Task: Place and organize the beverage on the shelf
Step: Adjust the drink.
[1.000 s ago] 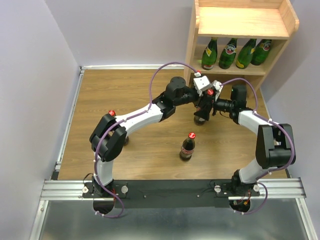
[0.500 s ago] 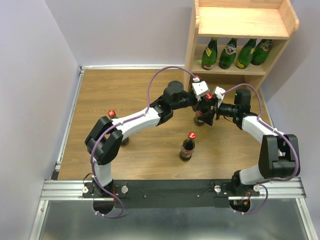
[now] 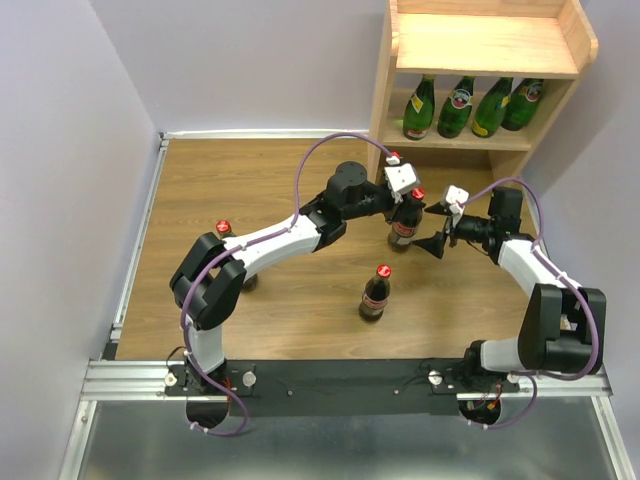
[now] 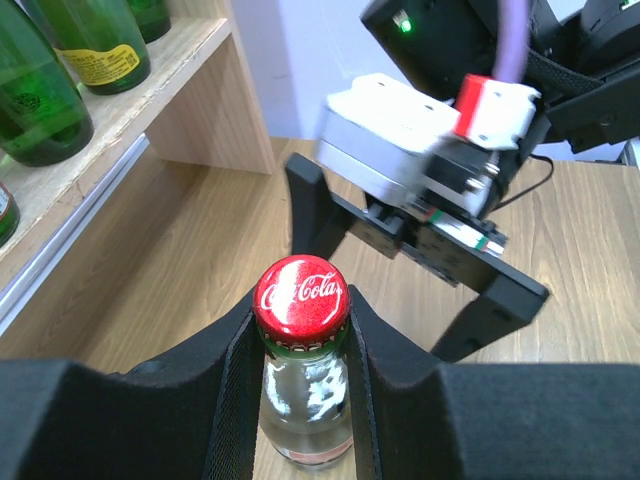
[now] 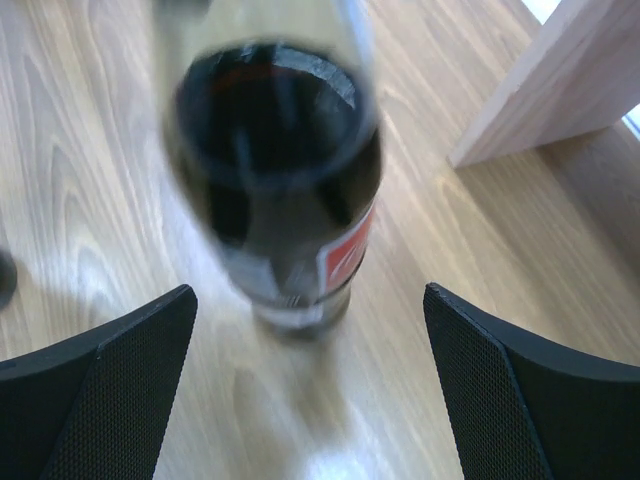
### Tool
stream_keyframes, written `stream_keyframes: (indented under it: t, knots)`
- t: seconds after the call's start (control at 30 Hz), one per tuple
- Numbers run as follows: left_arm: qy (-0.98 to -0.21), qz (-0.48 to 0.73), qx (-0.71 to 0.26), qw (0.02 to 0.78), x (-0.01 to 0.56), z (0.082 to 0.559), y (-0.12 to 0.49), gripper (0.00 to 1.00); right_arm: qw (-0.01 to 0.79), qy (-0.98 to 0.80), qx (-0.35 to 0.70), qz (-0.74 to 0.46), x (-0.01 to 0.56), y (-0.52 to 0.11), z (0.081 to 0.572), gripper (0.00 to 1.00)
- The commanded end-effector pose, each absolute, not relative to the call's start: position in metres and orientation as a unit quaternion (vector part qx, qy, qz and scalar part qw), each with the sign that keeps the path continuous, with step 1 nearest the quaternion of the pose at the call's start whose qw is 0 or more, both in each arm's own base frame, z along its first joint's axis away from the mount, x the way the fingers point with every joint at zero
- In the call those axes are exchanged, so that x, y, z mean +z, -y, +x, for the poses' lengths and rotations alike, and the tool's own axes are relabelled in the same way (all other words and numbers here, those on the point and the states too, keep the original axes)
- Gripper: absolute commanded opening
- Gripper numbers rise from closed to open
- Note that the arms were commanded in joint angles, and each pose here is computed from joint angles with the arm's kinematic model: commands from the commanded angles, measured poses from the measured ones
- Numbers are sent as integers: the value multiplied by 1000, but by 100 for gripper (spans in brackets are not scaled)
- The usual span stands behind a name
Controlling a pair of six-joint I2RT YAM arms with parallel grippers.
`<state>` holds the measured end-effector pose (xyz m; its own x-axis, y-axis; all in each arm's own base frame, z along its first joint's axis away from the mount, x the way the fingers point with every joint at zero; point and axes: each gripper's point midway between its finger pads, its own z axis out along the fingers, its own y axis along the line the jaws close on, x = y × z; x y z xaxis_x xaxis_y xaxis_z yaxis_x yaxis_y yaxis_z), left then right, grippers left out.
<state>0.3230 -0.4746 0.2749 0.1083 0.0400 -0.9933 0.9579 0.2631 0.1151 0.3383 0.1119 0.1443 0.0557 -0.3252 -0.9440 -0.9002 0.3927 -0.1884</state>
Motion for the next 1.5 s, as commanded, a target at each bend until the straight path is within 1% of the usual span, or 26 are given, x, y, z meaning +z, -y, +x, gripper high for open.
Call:
stream_keyframes:
  t: [0.0,0.13,0.17,0.2,0.27,0.3,0.4,0.47,0.5,0.57,0.6,0.83,1.03,1.1,1.17,1.3,1.47]
  knots:
    - [-480,465,-410,621,323,307,473,0,545,-598,276,-519,132,-114,315,100]
    - [-482,464,-411,619,319,307,472,1,549,-581,286,-529,135,-117,314,100]
    - [-483,464,-412,618,319,306,471,3,550,-577,289,-530,136,-118,314,100]
    - [-484,464,-411,617,318,307,471,11,553,-570,293,-533,139,-119,313,100]
    - [-486,462,-411,617,317,306,471,17,554,-567,297,-533,142,-120,313,100]
    - [-488,461,-411,617,316,306,470,24,554,-566,300,-532,143,-121,312,100]
    - [-489,459,-410,619,315,306,468,32,553,-563,304,-534,142,-122,308,100]
    - [-490,459,-409,618,312,304,466,34,554,-560,307,-535,141,-122,305,100]
    - [-490,459,-409,617,311,304,466,39,554,-558,311,-534,141,-123,303,100]
    - [-493,460,-408,615,306,303,464,41,554,-557,311,-534,141,-123,302,100]
    - [-493,460,-407,616,306,303,464,44,554,-558,312,-534,140,-123,302,100]
    - [-492,457,-406,620,303,302,461,47,548,-568,308,-531,135,-120,308,100]
    - [-489,463,-416,611,298,299,464,50,551,-565,314,-528,143,-120,313,100]
    - [-487,466,-419,608,296,296,464,53,550,-567,315,-526,143,-120,314,100]
    - [-487,469,-420,605,292,296,465,54,548,-570,318,-524,142,-120,314,100]
    - [-485,471,-419,606,291,295,465,57,541,-577,327,-517,135,-120,315,100]
    - [-480,469,-419,611,298,296,466,58,526,-591,350,-501,124,-121,319,100]
